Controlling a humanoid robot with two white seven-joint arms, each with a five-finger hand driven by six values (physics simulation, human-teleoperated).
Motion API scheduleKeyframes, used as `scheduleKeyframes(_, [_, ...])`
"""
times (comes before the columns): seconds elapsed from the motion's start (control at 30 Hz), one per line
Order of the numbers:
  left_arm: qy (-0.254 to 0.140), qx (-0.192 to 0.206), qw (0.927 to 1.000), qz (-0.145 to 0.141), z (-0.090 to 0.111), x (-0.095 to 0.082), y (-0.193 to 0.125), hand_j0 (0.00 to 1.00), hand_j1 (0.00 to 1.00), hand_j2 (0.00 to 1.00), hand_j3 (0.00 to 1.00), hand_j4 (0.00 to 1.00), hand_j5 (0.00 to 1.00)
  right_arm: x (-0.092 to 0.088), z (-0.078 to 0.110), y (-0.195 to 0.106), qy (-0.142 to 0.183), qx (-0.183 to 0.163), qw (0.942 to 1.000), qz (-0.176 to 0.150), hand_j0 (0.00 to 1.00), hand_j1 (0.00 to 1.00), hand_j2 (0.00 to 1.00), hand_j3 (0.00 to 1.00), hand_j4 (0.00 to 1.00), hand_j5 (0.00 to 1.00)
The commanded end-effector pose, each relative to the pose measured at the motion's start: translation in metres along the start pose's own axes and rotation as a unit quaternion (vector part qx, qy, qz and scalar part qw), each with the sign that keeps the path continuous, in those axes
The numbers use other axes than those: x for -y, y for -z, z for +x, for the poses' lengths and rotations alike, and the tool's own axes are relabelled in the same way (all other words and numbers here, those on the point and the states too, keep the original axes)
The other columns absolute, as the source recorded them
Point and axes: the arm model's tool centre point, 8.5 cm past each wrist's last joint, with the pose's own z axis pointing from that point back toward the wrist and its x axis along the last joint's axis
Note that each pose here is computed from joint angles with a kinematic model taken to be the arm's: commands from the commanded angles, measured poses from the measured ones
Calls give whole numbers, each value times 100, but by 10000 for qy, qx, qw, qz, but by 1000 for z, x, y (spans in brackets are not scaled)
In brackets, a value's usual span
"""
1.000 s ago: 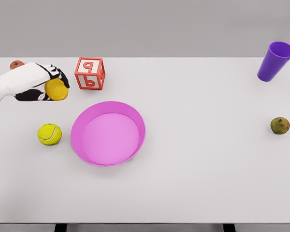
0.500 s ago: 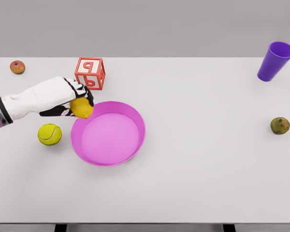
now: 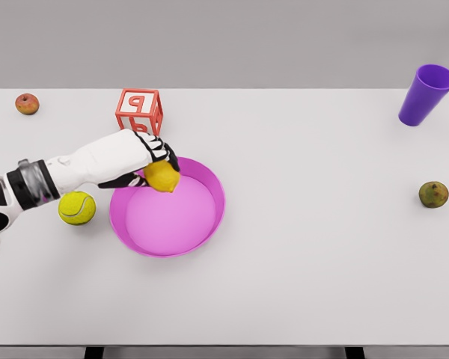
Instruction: Put the lemon on the plate with left arm
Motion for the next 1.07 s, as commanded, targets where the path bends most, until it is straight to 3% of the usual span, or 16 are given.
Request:
scheduleKeyframes(0.0, [-13,-27,10000,9,-1,-1,-2,93,93,93,93,93,93,0,0,0,5,-2,10000,2,100,100,100,100,100,100])
scheduleKeyframes(0.03, [-8,-22,10000,12,-1,-1,-2,100,100,100,100,100,100,0,0,0,-3,-3,10000,2,100,100,100,100,100,100])
scheduleKeyframes(0.37, [-31,-62,10000,42,-4,-3,-7,100,100,100,100,100,100,0,0,0,-3,-3,10000,2,100,100,100,100,100,100])
scheduleKeyframes(0.43, [65,-144,9999,-33,-9,-10,-21,100,100,100,100,100,100,0,0,0,-3,-3,10000,2,100,100,100,100,100,100])
scheduleKeyframes(0.53, [-90,-235,9996,-112,-20,-20,-54,100,100,100,100,100,100,0,0,0,-3,-3,10000,2,100,100,100,100,100,100])
scheduleKeyframes(0.57, [-184,-253,9995,44,-24,-28,-62,100,100,100,100,100,100,0,0,0,-4,4,10000,0,100,100,100,100,100,100])
scheduleKeyframes(0.67, [-123,-512,9986,99,-37,-40,-81,100,100,100,100,100,100,0,0,0,-3,-3,10000,2,100,100,100,100,100,100])
scheduleKeyframes(0.77, [-202,-663,9976,46,-47,-36,-86,100,100,100,100,100,100,0,0,0,-3,-3,10000,2,100,100,100,100,100,100])
scheduleKeyframes(1.03, [-169,-739,9971,-65,-50,-36,-92,100,100,100,100,100,100,0,0,0,-3,-3,10000,2,100,100,100,100,100,100])
